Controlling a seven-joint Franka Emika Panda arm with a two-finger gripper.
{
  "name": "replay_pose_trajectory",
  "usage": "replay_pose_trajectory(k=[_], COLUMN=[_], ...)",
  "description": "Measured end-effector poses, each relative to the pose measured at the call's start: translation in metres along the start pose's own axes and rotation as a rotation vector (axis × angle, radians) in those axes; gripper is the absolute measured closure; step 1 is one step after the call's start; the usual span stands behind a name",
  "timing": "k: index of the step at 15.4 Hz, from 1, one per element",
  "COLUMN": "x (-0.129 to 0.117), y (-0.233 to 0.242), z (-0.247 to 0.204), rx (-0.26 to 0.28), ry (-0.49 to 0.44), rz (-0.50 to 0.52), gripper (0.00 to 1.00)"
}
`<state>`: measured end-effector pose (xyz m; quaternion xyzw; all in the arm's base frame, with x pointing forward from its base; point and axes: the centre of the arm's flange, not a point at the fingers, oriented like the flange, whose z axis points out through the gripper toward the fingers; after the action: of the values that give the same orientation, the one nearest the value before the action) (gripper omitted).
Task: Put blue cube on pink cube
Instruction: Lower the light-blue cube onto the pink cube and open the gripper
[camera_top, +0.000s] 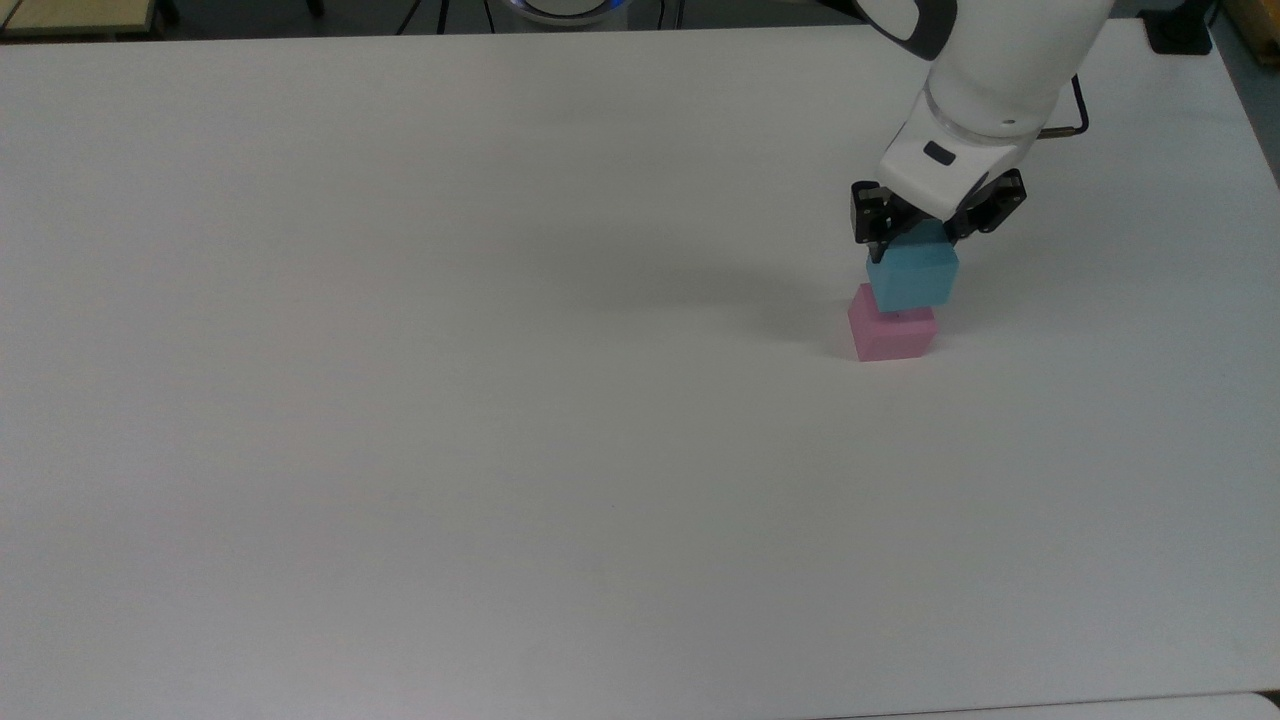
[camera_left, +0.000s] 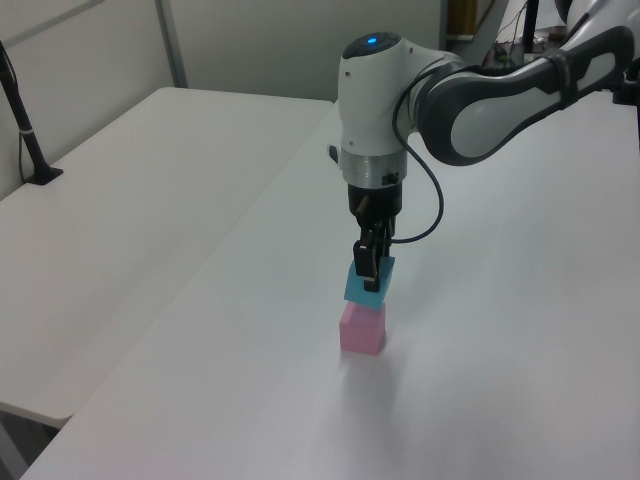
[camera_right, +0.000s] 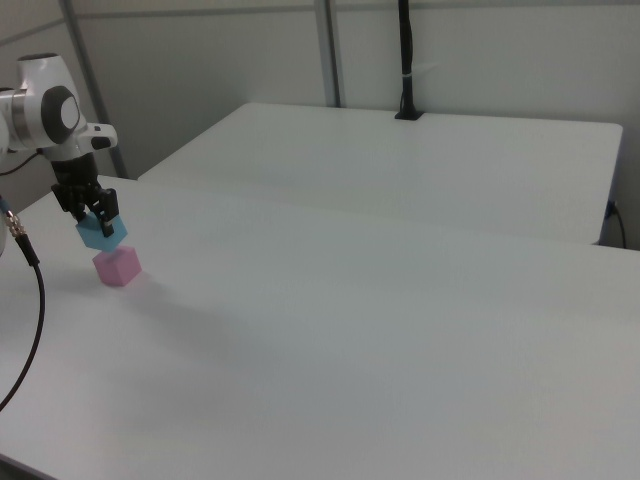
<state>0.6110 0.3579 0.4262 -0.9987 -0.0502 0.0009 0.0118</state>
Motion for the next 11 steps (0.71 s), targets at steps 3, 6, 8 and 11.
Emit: replay_pose_trajectory(k=[3, 6, 8, 11], x=[0.000, 0.000, 0.001, 0.002], y=[-0.007, -0.010, -0.010, -0.010], z=[0.006, 0.012, 0.018, 0.022], rx=[0.005, 0.004, 0.002, -0.002], ry=[-0.001, -0.007, -0.015, -0.019], rz=[-0.009, -0.012, -0.011, -0.012], gripper=[0.39, 0.39, 0.39, 0.39])
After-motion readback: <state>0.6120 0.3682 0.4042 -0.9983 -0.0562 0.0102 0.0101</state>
